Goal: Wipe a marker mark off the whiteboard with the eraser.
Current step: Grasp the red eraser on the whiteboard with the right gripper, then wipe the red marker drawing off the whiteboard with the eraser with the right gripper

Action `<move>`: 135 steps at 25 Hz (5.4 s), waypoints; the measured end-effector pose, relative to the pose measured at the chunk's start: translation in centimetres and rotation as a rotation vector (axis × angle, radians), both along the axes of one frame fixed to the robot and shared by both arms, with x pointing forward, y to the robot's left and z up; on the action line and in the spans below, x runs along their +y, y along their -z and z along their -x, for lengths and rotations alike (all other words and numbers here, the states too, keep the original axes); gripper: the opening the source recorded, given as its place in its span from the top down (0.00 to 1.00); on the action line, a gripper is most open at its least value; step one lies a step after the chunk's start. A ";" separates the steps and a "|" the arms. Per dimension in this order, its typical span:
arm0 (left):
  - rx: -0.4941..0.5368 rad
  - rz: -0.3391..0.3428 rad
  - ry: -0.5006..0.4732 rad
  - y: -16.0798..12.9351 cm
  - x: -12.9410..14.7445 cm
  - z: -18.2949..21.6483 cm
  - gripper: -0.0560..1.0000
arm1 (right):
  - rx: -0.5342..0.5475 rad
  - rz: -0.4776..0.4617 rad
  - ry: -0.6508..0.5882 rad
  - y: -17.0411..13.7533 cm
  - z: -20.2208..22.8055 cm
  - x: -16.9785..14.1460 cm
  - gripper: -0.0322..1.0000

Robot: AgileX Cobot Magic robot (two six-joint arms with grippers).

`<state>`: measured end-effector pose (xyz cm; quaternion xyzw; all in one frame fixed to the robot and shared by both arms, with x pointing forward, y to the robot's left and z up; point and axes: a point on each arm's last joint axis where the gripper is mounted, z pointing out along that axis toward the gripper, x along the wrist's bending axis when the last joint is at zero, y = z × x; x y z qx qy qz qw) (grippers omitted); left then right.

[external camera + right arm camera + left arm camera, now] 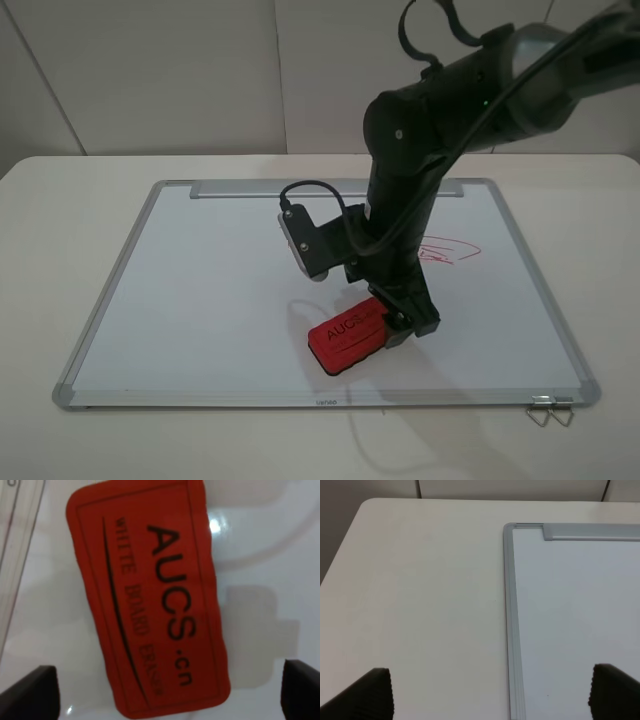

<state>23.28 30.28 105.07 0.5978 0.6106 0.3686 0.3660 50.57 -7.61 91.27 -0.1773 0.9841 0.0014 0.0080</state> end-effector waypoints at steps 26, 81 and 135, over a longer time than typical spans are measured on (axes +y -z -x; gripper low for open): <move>0.000 0.000 0.000 0.0 0.0 0.0 0.21 | -0.006 0.031 -0.075 2.8 0.2 1.3 0.23; 0.000 0.000 0.000 0.0 0.0 0.0 0.21 | -0.126 -0.084 1.379 2.7 -12.2 11.3 0.48; 0.000 0.000 0.000 0.0 0.0 0.0 0.21 | -0.029 0.050 1.439 4.4 -13.5 4.6 0.49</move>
